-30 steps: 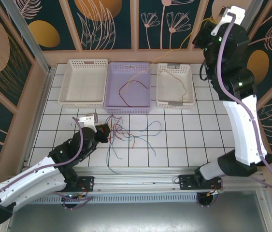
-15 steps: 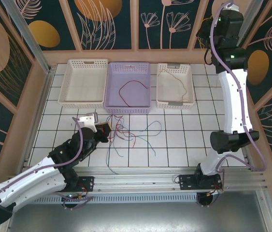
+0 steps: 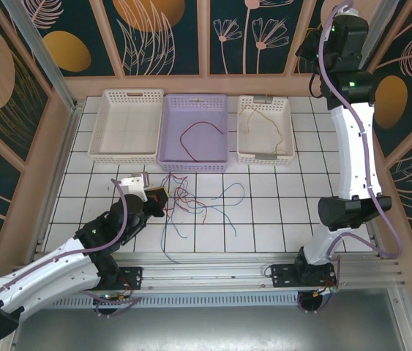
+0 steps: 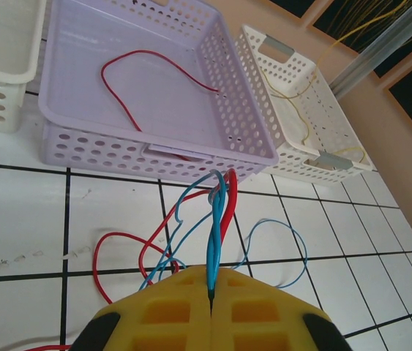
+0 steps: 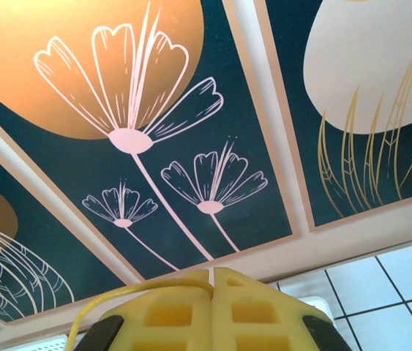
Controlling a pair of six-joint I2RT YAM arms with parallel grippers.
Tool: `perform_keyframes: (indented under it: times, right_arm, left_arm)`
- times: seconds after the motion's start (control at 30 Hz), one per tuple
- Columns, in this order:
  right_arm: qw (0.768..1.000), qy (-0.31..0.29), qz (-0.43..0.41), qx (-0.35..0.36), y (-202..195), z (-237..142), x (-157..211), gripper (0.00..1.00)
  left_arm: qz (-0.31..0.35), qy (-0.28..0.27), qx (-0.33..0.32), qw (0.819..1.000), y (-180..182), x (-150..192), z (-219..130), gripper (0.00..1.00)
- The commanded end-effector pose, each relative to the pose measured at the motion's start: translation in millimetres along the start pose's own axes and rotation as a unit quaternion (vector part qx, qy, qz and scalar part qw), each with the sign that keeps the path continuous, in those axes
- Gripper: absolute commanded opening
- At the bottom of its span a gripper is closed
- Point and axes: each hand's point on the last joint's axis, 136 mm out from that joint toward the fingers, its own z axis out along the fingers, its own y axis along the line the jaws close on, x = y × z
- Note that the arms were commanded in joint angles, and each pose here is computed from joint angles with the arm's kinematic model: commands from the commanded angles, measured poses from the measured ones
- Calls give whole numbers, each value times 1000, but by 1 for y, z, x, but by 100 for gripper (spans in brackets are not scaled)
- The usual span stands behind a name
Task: Untangle the cables
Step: Place the cable in the container.
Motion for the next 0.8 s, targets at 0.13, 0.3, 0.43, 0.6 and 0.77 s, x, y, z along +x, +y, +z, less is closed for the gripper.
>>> perform_keyframes:
  times: [0.13, 0.3, 0.43, 0.6, 0.77]
  right_arm:
    - [1000, 17, 6, -4, -1, 8, 13, 0]
    - [999, 49, -2, 3, -7, 17, 54, 0]
    - [998, 70, 2, 5, -17, 17, 89, 0]
    - [995, 104, 2, 4, -25, 17, 137, 0]
    - [990, 144, 1, 5, -32, 20, 186, 0]
  left_arm:
    - [2, -7, 13, 1000, -3, -1, 1, 0]
    - [-2, -5, 17, 1000, -3, 2, 3, 0]
    - [-2, -3, 16, 1000, -3, 3, 4, 0]
    - [-3, -4, 18, 1000, -5, 3, 5, 0]
    - [-4, -1, 20, 1000, -5, 4, 6, 0]
